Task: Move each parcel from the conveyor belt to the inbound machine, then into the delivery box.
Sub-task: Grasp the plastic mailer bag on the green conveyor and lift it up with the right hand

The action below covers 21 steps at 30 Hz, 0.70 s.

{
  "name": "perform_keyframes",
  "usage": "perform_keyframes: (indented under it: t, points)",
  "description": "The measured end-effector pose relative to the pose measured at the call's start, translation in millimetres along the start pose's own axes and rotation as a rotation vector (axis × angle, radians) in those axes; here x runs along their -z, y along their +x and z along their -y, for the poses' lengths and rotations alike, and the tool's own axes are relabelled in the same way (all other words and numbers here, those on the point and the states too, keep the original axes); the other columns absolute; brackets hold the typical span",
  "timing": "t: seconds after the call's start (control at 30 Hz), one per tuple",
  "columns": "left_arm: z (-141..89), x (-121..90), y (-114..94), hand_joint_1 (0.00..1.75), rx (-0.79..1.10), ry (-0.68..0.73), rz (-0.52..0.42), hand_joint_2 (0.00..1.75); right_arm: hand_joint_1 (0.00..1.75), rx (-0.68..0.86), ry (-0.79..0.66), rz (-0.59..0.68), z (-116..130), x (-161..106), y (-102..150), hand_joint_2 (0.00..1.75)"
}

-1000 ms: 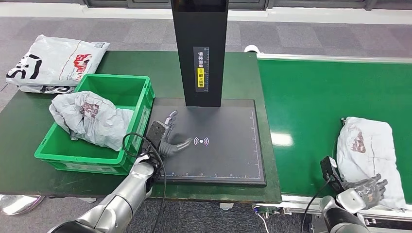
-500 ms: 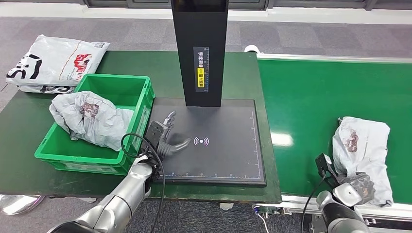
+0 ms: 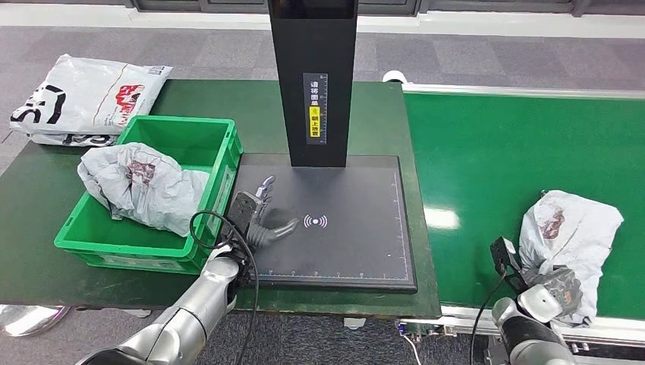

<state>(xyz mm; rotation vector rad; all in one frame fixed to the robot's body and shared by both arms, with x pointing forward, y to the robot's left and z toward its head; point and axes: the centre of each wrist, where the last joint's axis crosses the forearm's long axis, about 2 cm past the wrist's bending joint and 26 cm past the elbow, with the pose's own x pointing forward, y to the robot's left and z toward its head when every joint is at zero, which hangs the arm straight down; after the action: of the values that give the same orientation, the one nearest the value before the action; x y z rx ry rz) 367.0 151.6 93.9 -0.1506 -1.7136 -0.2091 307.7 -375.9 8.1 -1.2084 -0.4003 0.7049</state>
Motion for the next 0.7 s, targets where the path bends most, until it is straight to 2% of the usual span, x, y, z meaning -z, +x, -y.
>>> perform_keyframes:
  t: [0.23, 0.3, 0.4, 0.43, 0.57, 0.7]
  points:
    - [-1.1, 0.0, 0.1, 0.0, 0.001, 0.008, 0.0, 1.75, 1.75, 0.032, -0.041, 0.039, 0.7, -0.7, 0.6, 1.75]
    - [-4.3, -2.2, -0.7, 0.0, 0.013, 0.04, 0.002, 1.75, 1.75, 0.15, -0.197, 0.191, 11.8, -3.7, 9.2, 1.75]
    - [-15.8, -6.3, -1.3, 0.0, 0.067, 0.125, 0.014, 1.75, 1.75, 0.443, -0.584, 0.645, 68.0, -33.3, 53.1, 1.75]
    - [-19.0, -6.2, -0.8, 0.0, 0.074, 0.142, 0.017, 1.75, 1.75, 0.506, -0.667, 0.748, 81.6, -46.5, 64.0, 1.75]
    - [-25.6, -5.2, 0.2, 0.0, 0.062, 0.166, 0.024, 1.75, 1.75, 0.609, -0.757, 0.884, 99.5, -86.7, 93.8, 1.75]
    - [-28.3, -3.9, 1.5, 0.0, -0.035, 0.146, 0.022, 1.75, 1.75, 0.741, -0.709, 0.957, 104.7, -124.0, 124.9, 1.75]
